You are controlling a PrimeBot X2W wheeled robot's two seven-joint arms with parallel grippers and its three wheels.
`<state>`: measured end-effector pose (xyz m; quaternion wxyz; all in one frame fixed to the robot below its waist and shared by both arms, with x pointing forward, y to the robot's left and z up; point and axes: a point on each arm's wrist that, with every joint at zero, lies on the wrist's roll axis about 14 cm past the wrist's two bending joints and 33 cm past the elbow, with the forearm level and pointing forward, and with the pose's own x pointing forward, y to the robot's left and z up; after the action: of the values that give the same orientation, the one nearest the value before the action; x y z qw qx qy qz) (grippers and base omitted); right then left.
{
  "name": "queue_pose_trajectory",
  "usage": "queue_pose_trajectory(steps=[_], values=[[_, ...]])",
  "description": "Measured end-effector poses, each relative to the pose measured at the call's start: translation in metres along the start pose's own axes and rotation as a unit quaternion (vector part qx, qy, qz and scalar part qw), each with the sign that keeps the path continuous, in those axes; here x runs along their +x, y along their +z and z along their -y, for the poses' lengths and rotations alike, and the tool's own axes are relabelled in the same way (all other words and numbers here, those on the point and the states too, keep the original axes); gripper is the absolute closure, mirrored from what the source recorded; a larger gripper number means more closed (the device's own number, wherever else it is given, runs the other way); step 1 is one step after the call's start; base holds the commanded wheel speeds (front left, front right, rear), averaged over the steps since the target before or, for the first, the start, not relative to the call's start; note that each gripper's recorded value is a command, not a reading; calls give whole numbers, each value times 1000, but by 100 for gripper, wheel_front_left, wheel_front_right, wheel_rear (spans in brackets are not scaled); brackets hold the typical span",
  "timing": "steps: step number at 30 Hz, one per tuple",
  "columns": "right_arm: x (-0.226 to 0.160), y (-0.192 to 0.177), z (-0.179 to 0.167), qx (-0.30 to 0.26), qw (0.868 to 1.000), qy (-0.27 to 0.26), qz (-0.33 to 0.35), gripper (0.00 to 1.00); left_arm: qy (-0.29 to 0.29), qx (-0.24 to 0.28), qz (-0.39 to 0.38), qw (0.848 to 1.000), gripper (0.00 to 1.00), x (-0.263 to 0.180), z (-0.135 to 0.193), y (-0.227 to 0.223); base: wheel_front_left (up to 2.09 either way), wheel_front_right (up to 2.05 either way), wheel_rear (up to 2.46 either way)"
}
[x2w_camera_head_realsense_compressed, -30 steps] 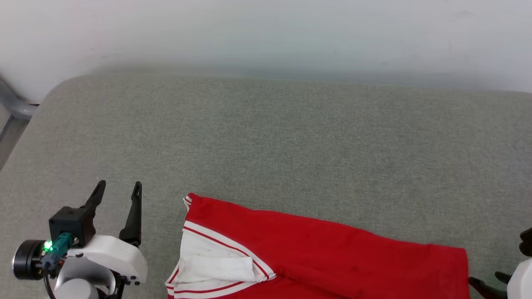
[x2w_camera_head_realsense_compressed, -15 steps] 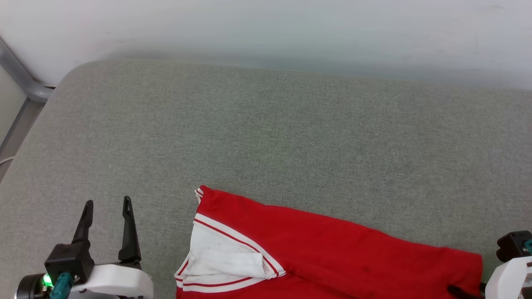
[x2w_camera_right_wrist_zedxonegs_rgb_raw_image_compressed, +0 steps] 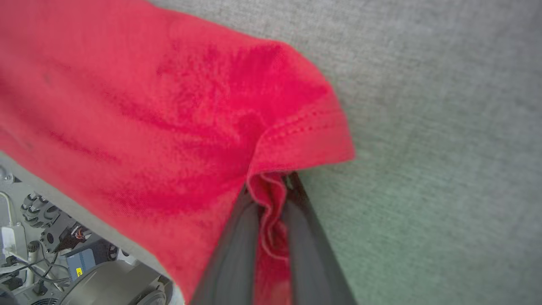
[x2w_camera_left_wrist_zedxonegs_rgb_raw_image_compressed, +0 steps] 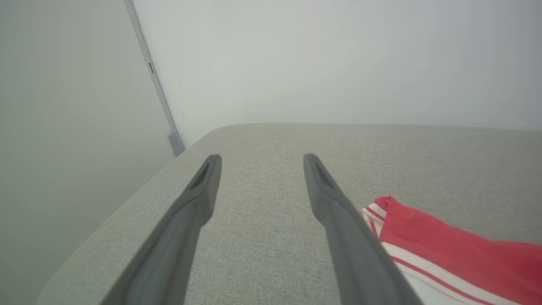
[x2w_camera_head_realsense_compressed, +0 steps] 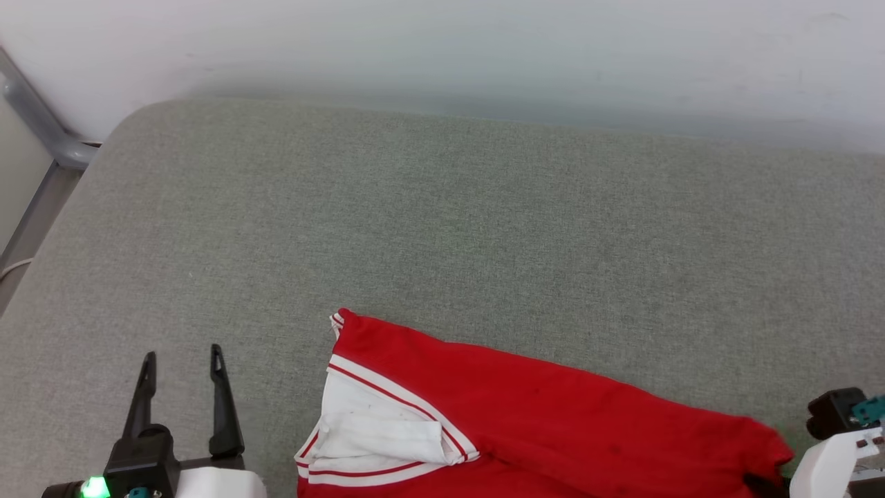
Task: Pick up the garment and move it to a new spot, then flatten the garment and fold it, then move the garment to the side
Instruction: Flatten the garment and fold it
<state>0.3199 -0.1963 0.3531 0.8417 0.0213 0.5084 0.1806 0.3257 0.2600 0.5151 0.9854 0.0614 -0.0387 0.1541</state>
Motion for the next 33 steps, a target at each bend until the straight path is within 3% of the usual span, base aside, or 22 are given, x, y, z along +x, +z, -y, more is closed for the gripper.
queue_pose_trajectory(steps=[7,15,22,29,33], values=[[-12,9,14,17,999,-13,35,100,-6,-3,13,1000,0,-2,1,7,0,0,0],[-45,22,75,41,993,-90,67,100,-25,-12,23,999,0,-3,12,12,0,0,0],[-73,15,135,68,979,-179,64,100,-47,-16,20,999,0,-4,25,10,0,0,0],[-74,17,130,70,980,-173,74,100,-59,-18,20,998,0,-5,31,10,0,0,0],[-76,23,106,45,985,-140,89,100,-62,-20,16,998,0,-9,32,8,0,0,0]])
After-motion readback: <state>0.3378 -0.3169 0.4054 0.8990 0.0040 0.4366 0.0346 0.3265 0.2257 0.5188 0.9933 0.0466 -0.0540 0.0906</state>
